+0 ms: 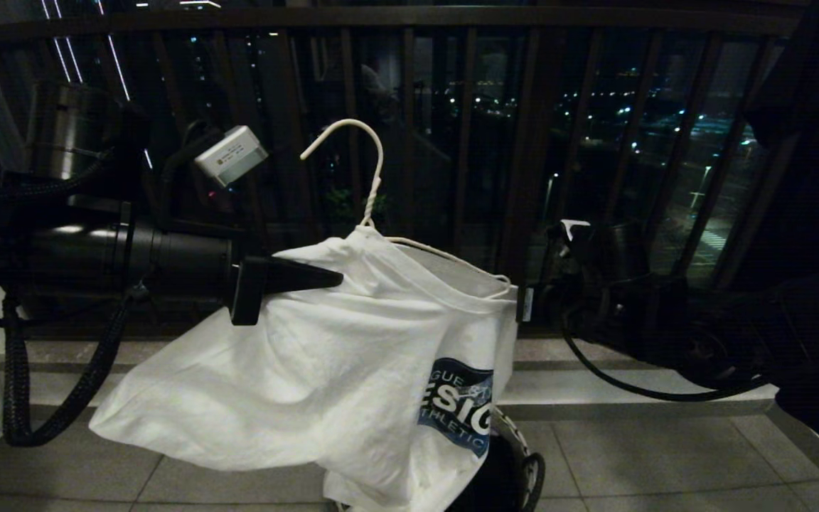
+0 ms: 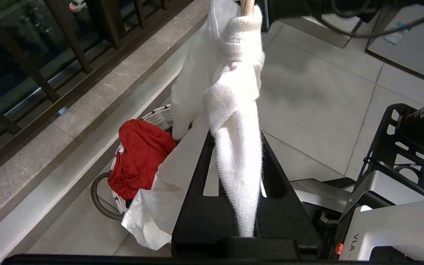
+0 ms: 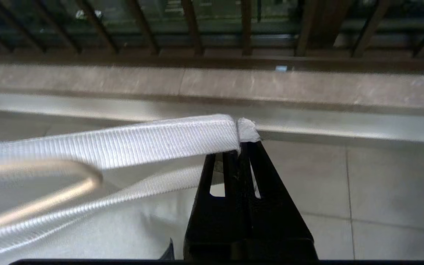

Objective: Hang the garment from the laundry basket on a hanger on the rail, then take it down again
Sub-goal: Hang the clothes on the clothes rack

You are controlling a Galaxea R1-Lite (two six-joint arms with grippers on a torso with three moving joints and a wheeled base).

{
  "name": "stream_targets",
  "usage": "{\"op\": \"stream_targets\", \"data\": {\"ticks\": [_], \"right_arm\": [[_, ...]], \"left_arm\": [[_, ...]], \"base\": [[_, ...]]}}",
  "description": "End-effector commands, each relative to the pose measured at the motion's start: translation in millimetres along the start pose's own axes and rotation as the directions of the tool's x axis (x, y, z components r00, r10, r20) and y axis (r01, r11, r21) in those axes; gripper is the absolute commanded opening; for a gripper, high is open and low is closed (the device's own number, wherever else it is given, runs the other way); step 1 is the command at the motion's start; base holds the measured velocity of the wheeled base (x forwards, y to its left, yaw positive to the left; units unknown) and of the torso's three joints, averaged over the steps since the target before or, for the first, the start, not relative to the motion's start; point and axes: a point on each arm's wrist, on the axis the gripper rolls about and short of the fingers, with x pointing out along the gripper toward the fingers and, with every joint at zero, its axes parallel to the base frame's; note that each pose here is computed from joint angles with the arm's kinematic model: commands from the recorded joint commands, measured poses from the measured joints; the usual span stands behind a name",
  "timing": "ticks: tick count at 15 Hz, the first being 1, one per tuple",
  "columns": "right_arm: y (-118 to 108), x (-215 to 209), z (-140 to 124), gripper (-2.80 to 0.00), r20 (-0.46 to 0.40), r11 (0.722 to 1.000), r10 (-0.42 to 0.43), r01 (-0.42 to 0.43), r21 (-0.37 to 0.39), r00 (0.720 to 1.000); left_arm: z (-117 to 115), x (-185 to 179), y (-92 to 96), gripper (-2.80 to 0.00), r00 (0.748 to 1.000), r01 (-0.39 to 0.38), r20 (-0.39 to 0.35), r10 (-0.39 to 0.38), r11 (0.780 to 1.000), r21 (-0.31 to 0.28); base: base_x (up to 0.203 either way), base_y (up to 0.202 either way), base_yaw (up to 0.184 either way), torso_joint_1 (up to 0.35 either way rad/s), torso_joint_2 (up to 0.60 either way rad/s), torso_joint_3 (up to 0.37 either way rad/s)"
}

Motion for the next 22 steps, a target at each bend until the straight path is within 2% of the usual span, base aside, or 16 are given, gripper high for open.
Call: {"op": "stream_targets", "data": {"ticks": [1, 10, 15, 18, 22], "right_arm": [[-1, 0, 8, -2.8, 0.029, 1.0, -0.001, 0.001, -0.015, 1.0], [6, -25, 52, -2.8, 0.152, 0.997, 0.027, -0.016, -0.074, 0.988], [16, -37, 64, -2.8, 0.194, 0.993, 0.063, -0.043, -0.108, 0.979], [33, -46, 68, -2.8, 0.213, 0.99, 0.1, -0.075, -0.122, 0.972], [51, -56, 86, -2.8, 0.258, 0.992, 0.083, -0.056, -0.11, 0.963]], "left_arm": [[-2, 3, 2.1, -2.8, 1.0, 0.006, -0.008, -0.006, 1.0, -0.006], [-10, 26, 14.8, -2.8, 1.0, 0.015, 0.003, -0.015, 1.0, -0.001], [-13, 35, 18.5, -2.8, 1.0, 0.022, -0.001, -0.022, 1.0, -0.005], [-10, 41, 15.7, -2.8, 0.998, 0.035, 0.05, -0.033, 0.999, -0.035], [-12, 50, 8.8, -2.8, 0.983, 0.053, 0.179, -0.049, 0.998, -0.017]], "base": [[0.0, 0.0, 0.0, 0.0, 0.0, 0.0], [0.0, 0.0, 0.0, 0.0, 0.0, 0.0], [0.0, 0.0, 0.0, 0.0, 0.0, 0.0], [0.0, 0.0, 0.0, 0.0, 0.0, 0.0], [0.0, 0.0, 0.0, 0.0, 0.0, 0.0]]}}
